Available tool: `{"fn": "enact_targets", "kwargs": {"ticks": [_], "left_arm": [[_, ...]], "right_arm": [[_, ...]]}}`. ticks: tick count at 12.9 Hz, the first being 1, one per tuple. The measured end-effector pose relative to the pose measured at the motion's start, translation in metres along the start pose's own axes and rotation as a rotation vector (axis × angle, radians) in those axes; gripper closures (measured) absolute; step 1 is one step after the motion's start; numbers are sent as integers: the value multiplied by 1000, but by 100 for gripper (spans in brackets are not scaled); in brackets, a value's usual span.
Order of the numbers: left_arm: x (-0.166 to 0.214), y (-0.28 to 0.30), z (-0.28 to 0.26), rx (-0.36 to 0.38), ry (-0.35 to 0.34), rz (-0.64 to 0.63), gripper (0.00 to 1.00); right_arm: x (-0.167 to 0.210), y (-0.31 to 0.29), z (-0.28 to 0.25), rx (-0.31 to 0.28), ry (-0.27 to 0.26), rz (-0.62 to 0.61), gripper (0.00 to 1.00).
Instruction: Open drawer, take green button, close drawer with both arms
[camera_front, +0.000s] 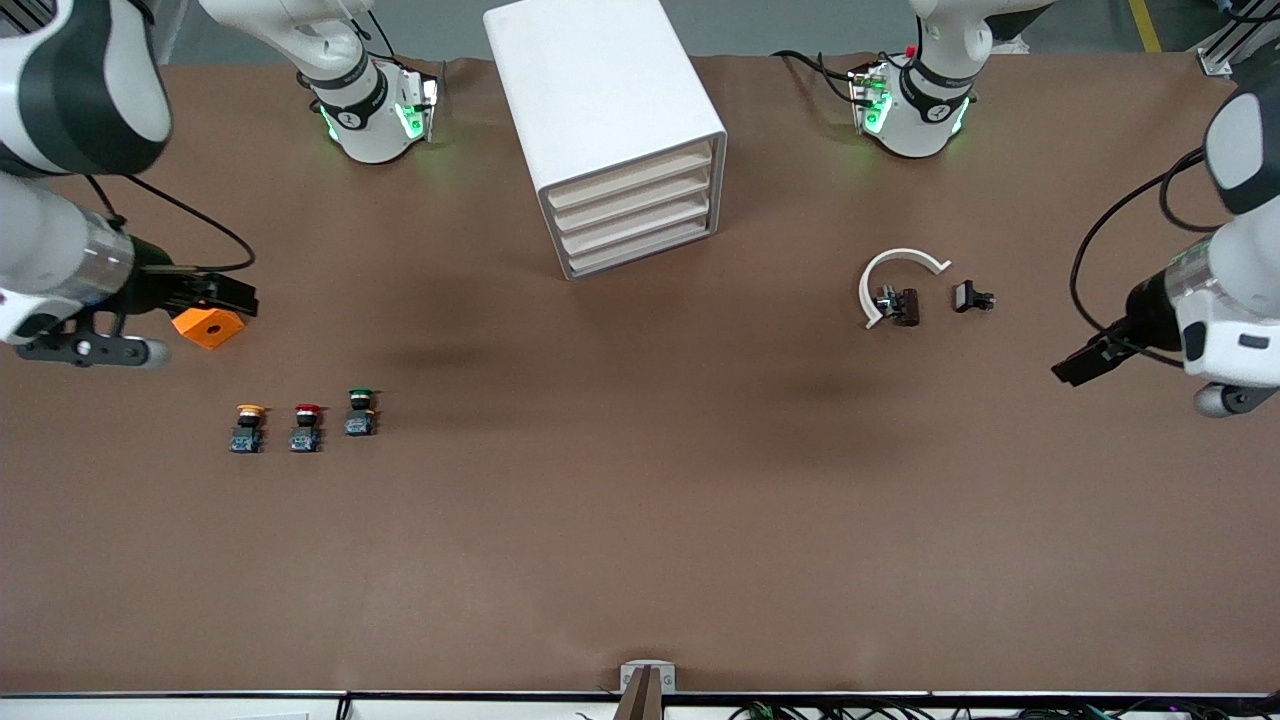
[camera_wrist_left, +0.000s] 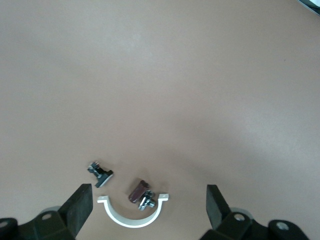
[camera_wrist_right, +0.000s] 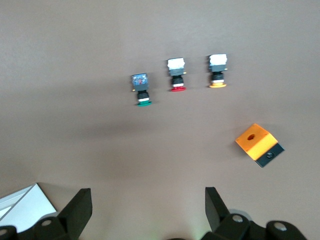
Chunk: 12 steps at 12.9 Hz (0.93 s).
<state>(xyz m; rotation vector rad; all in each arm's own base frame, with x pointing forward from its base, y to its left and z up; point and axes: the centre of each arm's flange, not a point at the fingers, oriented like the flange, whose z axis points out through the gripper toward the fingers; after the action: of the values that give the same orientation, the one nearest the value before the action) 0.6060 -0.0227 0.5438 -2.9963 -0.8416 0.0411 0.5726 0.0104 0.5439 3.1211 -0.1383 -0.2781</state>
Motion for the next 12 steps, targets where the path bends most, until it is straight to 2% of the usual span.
{"fn": "enact_targets", "kwargs": {"ticks": [3, 7, 12], "left_arm": [[-9, -17, -28, 4, 17, 83, 0], [-41, -37, -70, 17, 52, 326, 0], [-97, -62, -99, 38, 37, 581, 0]], "right_arm": [[-6, 41, -28, 13, 4, 10, 0], [-18, 53, -53, 16, -20, 17, 0], [-48, 52, -92, 25, 58, 6, 0]]}}
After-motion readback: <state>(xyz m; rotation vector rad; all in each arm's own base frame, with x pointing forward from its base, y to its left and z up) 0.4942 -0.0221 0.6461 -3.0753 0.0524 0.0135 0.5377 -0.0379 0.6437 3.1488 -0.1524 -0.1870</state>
